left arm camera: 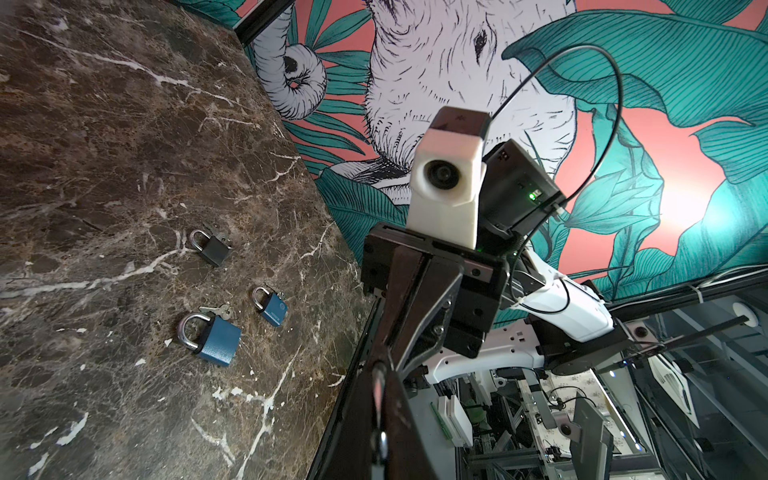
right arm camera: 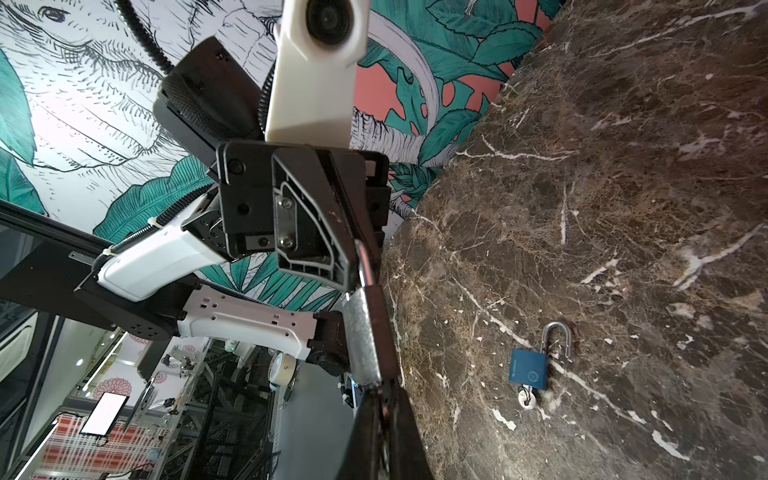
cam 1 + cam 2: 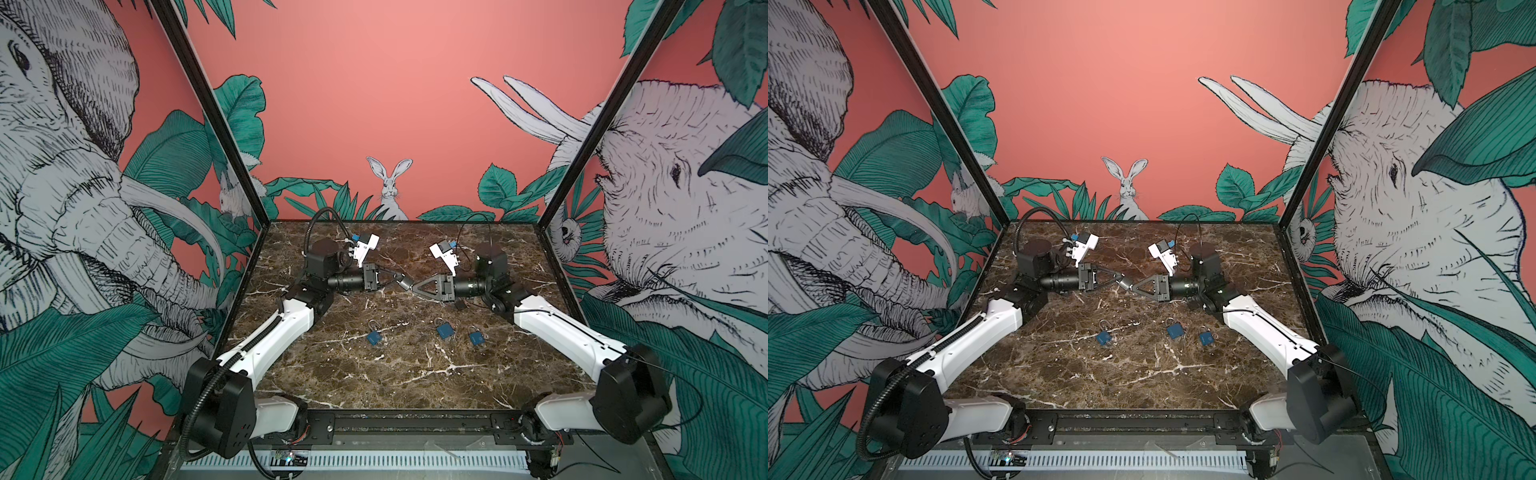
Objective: Lock with the key
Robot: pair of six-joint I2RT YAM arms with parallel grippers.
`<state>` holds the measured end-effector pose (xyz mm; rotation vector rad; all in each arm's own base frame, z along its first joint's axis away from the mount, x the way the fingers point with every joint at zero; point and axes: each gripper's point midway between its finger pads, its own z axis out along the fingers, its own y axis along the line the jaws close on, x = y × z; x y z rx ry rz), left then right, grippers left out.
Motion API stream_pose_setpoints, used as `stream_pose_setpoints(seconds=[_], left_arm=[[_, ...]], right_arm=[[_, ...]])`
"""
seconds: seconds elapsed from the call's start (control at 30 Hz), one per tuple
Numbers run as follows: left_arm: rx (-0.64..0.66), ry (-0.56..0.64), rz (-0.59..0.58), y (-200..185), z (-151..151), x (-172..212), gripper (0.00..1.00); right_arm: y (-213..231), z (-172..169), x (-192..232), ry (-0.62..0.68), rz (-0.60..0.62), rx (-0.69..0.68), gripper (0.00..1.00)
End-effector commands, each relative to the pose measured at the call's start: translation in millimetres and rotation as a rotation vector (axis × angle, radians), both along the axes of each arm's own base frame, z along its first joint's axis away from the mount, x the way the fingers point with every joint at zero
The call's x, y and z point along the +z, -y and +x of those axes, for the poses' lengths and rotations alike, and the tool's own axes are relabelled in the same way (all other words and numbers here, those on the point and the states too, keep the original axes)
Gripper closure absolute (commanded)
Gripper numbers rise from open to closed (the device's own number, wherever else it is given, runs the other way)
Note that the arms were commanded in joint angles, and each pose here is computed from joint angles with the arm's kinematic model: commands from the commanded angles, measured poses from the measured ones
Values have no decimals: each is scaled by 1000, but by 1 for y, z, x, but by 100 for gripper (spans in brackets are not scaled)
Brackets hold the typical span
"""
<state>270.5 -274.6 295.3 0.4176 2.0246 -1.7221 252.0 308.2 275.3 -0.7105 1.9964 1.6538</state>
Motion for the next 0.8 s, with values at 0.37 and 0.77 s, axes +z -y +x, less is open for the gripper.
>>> stream_pose_setpoints(seconds=[0.37,0.77], left_arm=[[87,98,-81,-33,15,40,100],[105,-66,181,-28,31,-46,100]], right_arm=[[15,-2,3,33,20,-24,100],[53,40,-47,30,-220,-295,100]])
